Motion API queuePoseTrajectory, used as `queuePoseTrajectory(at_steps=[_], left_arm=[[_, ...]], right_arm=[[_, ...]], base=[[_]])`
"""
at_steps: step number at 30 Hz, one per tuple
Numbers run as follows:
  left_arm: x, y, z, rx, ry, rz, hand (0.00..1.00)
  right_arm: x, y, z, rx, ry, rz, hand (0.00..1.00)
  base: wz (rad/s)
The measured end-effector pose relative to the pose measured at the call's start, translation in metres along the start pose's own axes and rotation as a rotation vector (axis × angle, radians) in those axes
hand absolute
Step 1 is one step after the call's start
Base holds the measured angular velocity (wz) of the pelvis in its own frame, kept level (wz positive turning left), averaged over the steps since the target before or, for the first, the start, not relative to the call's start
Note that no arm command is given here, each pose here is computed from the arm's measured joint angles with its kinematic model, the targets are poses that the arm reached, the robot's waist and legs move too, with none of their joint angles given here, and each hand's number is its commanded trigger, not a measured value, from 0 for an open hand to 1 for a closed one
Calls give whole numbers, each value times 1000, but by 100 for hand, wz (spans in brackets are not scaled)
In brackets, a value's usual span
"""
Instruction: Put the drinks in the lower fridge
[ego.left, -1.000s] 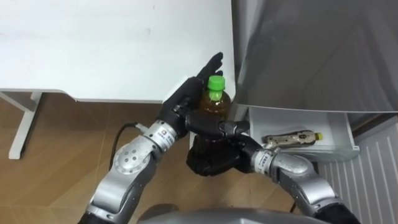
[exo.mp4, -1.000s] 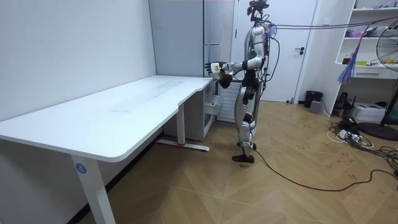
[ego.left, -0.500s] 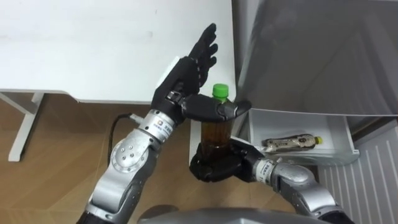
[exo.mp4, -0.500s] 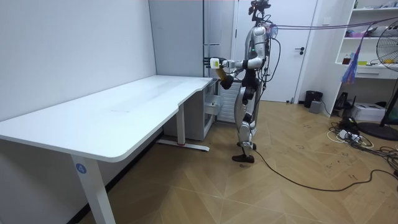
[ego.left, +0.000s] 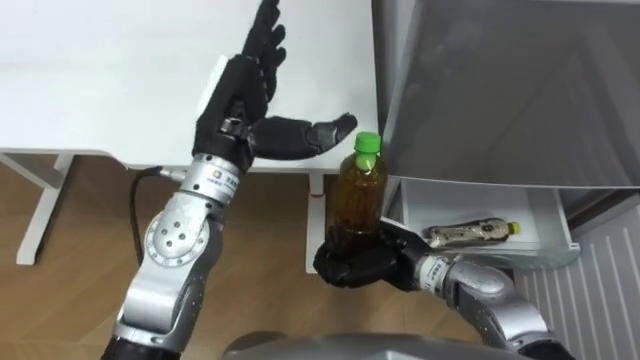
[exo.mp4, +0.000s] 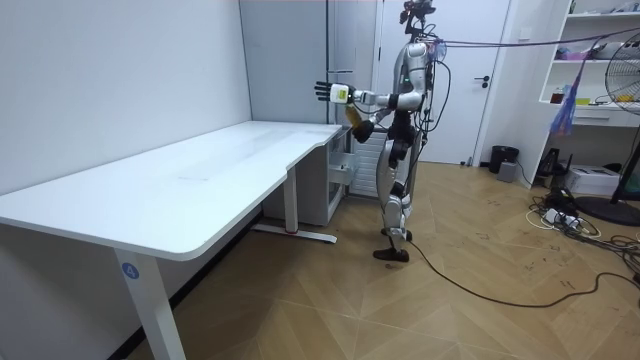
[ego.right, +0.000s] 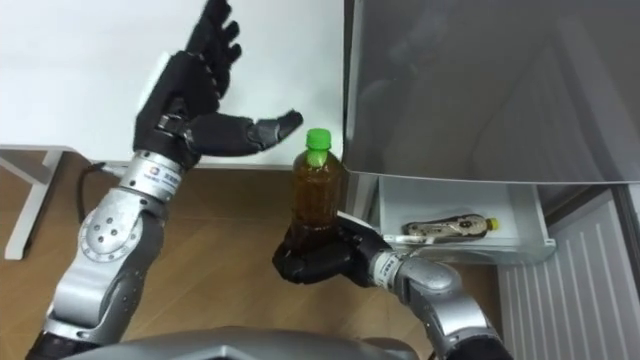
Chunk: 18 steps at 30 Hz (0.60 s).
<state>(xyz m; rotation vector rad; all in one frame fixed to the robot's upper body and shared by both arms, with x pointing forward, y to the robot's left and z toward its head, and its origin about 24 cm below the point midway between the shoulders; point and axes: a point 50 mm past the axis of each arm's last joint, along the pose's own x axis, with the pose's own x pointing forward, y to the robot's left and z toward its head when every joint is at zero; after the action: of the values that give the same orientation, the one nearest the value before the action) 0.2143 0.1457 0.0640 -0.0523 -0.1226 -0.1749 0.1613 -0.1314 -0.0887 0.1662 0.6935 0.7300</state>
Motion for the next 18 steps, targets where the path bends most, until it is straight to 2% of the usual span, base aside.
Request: queuePoseTrajectory(at_steps=[5, 13, 18], left_arm=[[1, 15, 11, 25, -61, 99, 0], [-1, 32, 14, 33, -74, 243, 0], [-13, 61, 13, 85, -76, 436, 0]], right_arm=[[-5, -5, -2, 13, -6, -29, 100], [-16, -6, -17, 53, 21, -59, 100], [-20, -9, -22, 62, 37, -85, 100]], base=[[0], [-1], [-1]])
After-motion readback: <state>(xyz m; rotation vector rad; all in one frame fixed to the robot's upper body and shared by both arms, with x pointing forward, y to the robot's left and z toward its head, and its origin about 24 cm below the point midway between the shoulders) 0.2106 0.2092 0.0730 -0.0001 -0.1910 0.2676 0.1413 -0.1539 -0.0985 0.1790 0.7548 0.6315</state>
